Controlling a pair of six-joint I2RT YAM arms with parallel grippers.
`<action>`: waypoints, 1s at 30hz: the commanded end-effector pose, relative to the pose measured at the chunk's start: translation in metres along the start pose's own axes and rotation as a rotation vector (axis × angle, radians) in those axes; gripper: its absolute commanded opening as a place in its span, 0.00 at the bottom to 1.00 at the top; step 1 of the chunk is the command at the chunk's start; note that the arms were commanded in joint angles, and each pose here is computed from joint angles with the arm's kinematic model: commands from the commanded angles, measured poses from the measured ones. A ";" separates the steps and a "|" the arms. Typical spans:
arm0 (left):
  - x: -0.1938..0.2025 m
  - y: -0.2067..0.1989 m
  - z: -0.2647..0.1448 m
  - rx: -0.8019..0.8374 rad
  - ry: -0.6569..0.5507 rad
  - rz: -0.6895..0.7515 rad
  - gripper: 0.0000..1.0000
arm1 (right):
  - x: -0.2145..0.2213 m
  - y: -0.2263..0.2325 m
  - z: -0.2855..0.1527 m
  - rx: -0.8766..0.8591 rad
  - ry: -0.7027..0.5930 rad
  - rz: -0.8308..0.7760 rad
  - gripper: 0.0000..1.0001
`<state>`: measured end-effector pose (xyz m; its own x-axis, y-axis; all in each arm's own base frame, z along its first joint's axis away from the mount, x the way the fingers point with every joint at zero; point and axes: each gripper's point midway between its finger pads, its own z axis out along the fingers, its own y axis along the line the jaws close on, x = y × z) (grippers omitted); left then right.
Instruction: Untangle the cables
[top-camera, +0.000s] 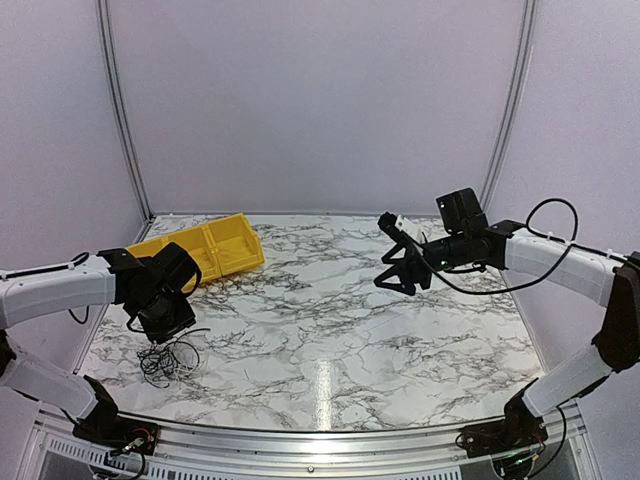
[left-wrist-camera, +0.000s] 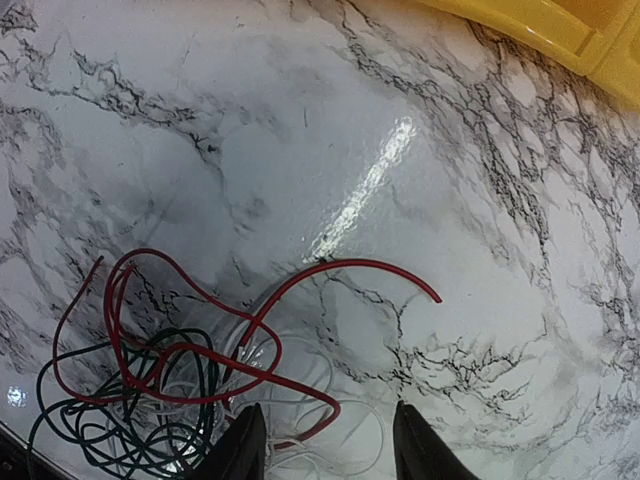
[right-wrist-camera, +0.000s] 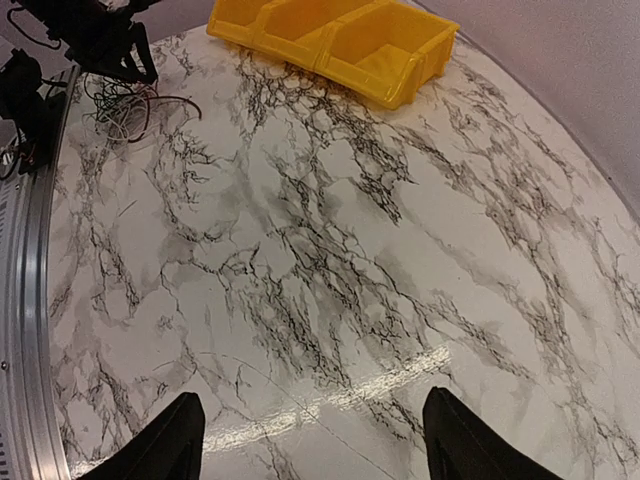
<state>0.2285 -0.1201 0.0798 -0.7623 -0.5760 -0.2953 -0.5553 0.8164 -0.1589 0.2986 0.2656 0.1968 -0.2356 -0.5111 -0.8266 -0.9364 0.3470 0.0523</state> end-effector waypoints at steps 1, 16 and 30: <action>0.002 -0.005 0.009 0.042 0.011 -0.132 0.47 | -0.012 -0.003 0.002 -0.001 -0.023 -0.006 0.75; 0.007 0.002 0.048 0.093 0.014 -0.246 0.36 | -0.008 -0.003 0.007 -0.013 -0.009 0.016 0.75; -0.006 -0.043 0.022 0.236 0.000 -0.016 0.04 | -0.011 -0.002 0.004 -0.015 -0.007 -0.010 0.75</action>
<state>0.2528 -0.1320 0.0409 -0.6809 -0.6841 -0.2616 -0.6110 0.7275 -0.3121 0.3015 0.2671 0.1818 -0.2815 -0.5208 -0.8059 -0.9293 0.3574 0.0937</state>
